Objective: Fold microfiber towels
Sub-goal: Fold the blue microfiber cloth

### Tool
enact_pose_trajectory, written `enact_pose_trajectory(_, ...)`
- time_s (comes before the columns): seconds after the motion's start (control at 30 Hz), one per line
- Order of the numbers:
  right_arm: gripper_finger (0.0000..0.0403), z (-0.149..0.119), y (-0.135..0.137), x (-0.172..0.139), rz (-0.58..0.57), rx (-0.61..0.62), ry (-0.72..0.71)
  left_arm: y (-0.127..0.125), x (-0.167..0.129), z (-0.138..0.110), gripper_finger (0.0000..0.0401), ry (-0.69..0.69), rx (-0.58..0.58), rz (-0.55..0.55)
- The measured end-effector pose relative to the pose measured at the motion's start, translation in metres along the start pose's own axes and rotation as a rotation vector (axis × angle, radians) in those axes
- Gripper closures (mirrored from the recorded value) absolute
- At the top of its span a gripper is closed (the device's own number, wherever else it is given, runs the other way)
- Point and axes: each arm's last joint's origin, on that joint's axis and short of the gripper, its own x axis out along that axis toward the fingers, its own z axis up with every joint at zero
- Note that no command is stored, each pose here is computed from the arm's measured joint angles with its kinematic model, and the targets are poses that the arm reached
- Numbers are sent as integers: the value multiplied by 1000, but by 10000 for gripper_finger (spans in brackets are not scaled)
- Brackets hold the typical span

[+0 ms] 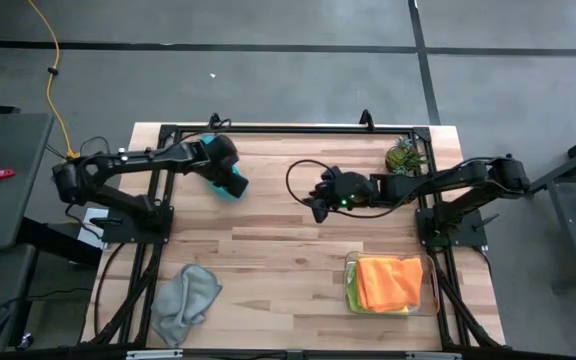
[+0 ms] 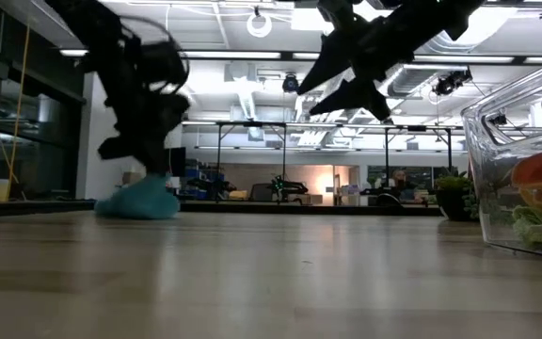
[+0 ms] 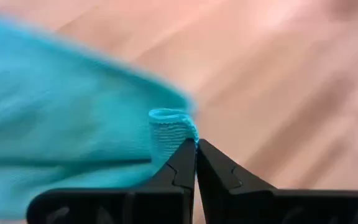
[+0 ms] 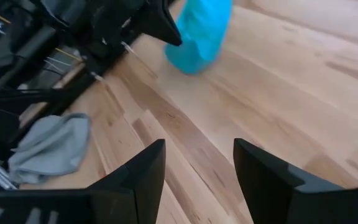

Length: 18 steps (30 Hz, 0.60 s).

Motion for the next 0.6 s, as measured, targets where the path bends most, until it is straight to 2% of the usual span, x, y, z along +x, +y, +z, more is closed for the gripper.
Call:
enact_pose_trajectory(0.13, 222, 5, 5, 0, 53, -38, -48, -31, -28, 7, 400, -99, 143, -98)
enact_pose_trajectory(0.27, 222, 9, 8, -1, 89, -71, -91, -63, -68, 9, 401, -228, 347, -203)
enact_pose_trajectory(0.47, 222, 10, 10, -1, 121, -86, -90, -100, -109, -14, 401, -325, 711, -316)
enact_pose_trajectory(0.6, 222, 10, 10, -1, 132, -88, -80, -114, -125, -29, 401, -424, 865, -235)
